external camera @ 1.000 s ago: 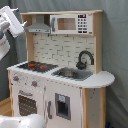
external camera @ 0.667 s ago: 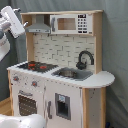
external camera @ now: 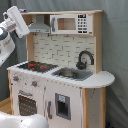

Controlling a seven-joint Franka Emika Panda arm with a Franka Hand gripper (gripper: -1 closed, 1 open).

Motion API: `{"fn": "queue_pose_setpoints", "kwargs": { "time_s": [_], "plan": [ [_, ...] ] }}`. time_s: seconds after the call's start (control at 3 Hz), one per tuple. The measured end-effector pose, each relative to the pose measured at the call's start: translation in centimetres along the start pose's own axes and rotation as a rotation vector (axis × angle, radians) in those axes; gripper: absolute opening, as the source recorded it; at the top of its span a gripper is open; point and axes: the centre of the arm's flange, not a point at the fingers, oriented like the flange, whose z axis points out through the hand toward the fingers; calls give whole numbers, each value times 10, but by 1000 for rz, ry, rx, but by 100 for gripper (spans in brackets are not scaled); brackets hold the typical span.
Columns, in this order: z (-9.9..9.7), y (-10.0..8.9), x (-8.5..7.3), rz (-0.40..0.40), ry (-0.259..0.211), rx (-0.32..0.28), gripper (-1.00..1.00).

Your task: Play with the kitchen

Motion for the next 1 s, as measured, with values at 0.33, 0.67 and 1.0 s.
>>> {"fn": "queue_pose_setpoints", "kwargs": {
  "time_s": [0.33,0.67,1.0],
  "plan": [
    [27,-9,-5,66,-51,-26,100],
    [47,-30,-13,123,-109,-29,100],
    [67,-67,-22,157,-163,6,100]
  ]
}}
